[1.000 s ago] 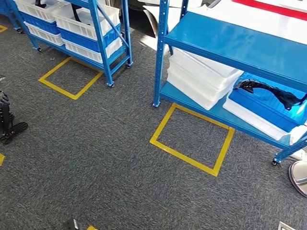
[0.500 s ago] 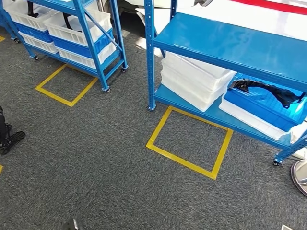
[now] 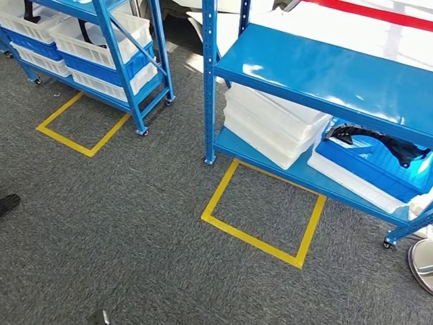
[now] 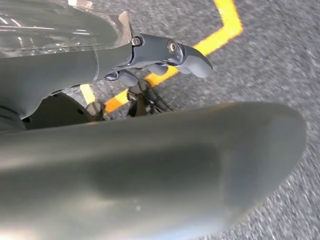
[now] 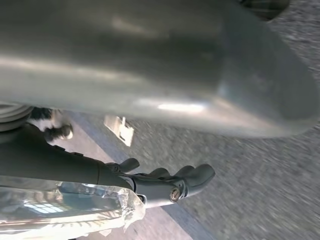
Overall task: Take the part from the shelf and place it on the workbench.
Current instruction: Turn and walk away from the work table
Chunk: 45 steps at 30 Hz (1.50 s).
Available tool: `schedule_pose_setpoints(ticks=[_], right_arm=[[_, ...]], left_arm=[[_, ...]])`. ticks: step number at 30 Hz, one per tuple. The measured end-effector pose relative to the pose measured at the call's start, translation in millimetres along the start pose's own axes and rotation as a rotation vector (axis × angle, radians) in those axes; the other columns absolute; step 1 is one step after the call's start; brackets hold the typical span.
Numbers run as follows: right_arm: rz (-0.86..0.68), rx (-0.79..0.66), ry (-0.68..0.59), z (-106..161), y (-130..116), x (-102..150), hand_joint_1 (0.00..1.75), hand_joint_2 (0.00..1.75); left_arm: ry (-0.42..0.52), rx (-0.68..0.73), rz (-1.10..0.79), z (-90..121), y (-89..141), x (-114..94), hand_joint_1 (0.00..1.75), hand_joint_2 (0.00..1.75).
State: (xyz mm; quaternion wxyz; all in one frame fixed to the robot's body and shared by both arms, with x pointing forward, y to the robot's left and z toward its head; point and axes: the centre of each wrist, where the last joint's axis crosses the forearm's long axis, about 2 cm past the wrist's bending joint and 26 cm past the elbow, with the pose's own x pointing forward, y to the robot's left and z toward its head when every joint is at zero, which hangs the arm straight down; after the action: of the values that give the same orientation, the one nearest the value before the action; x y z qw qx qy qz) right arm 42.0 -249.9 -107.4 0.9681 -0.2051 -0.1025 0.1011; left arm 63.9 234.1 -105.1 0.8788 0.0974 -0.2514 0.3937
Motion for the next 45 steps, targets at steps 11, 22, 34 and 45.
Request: schedule_pose_setpoints(ticks=[11,22,34,45], right_arm=[[0.018,-0.009,0.006,-0.3,-1.1,-4.4,0.00,0.00],[0.022,-0.007,-0.005,-0.2,-0.7,-3.1,0.00,0.00],[-0.011,-0.005,-0.007,-0.3,-0.7,-1.0,0.00,0.00],[-0.028,-0.004,-0.001,-0.5,-1.0,-1.0,0.00,0.00]], left_arm=[[0.000,-0.005,-0.002,0.2,-2.4,0.4,0.00,0.00],[0.025,0.026,-0.016,0.3,-1.1,0.1,0.00,0.00],[0.027,0.046,-0.021,0.1,-2.3,1.0,0.00,0.00],[0.025,0.044,-0.020,0.3,-3.5,1.2,0.00,0.00]])
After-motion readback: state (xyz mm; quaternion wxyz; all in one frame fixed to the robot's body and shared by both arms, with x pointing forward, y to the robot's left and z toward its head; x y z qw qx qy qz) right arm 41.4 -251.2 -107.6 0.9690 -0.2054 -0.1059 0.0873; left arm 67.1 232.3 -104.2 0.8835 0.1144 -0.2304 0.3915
